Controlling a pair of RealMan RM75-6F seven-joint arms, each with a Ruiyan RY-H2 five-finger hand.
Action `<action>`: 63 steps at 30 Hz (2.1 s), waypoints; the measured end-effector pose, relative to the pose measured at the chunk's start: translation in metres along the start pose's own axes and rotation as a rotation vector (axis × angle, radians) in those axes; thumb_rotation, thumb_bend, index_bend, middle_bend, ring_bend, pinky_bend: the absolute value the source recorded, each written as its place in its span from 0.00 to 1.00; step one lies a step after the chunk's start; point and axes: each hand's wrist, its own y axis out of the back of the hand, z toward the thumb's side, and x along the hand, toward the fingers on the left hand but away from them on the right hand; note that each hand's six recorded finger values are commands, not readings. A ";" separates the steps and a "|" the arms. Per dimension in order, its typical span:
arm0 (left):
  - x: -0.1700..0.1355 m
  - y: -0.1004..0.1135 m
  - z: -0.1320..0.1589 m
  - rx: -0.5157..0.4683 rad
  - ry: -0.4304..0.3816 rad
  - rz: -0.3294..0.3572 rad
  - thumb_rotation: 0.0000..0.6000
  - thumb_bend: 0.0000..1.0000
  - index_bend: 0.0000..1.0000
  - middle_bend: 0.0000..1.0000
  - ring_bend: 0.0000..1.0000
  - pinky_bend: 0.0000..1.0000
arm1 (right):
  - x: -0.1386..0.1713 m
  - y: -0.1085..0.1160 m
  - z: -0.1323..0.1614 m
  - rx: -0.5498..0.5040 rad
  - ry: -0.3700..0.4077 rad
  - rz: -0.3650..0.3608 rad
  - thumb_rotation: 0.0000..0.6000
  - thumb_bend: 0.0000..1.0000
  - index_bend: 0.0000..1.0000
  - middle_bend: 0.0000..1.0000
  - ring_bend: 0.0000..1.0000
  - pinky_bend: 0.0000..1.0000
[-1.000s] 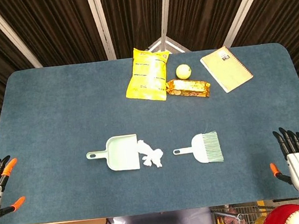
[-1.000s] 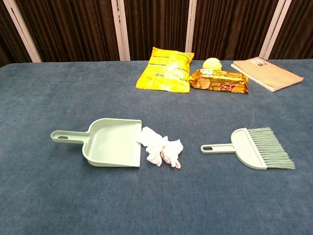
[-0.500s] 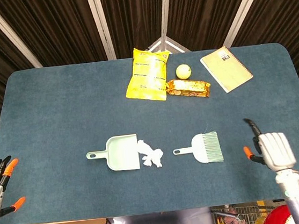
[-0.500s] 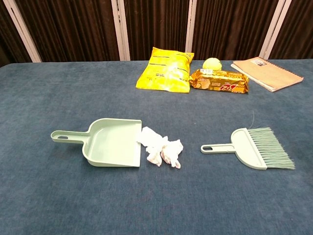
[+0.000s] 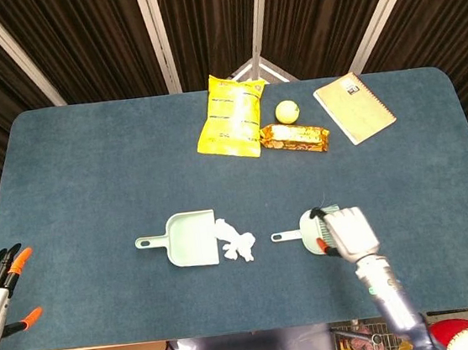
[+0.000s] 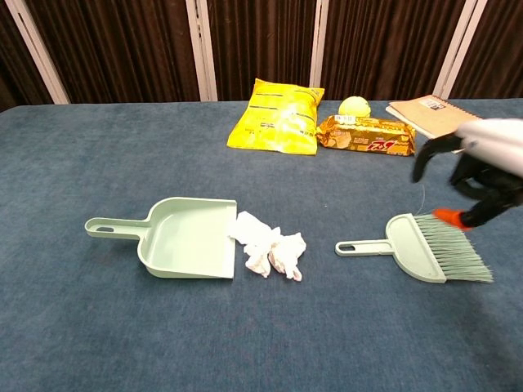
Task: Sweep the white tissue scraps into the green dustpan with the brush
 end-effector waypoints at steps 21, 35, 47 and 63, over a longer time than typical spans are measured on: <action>0.000 -0.001 -0.001 -0.009 0.000 -0.012 1.00 0.00 0.00 0.00 0.00 0.02 | -0.041 -0.063 0.036 0.078 -0.041 0.070 1.00 0.34 0.40 0.90 0.92 0.88; 0.000 -0.001 -0.001 -0.009 0.002 -0.014 1.00 0.00 0.00 0.00 0.00 0.02 | -0.042 -0.078 0.025 0.087 -0.079 0.091 1.00 0.34 0.41 0.90 0.92 0.88; 0.001 -0.001 0.000 -0.005 0.002 -0.014 1.00 0.00 0.00 0.00 0.00 0.02 | -0.043 -0.088 0.019 0.099 -0.091 0.110 1.00 0.34 0.55 0.90 0.92 0.88; 0.003 -0.001 0.003 -0.020 0.012 -0.034 1.00 0.00 0.00 0.00 0.00 0.02 | -0.039 -0.066 0.039 0.055 -0.029 0.076 1.00 0.42 0.74 0.90 0.92 0.88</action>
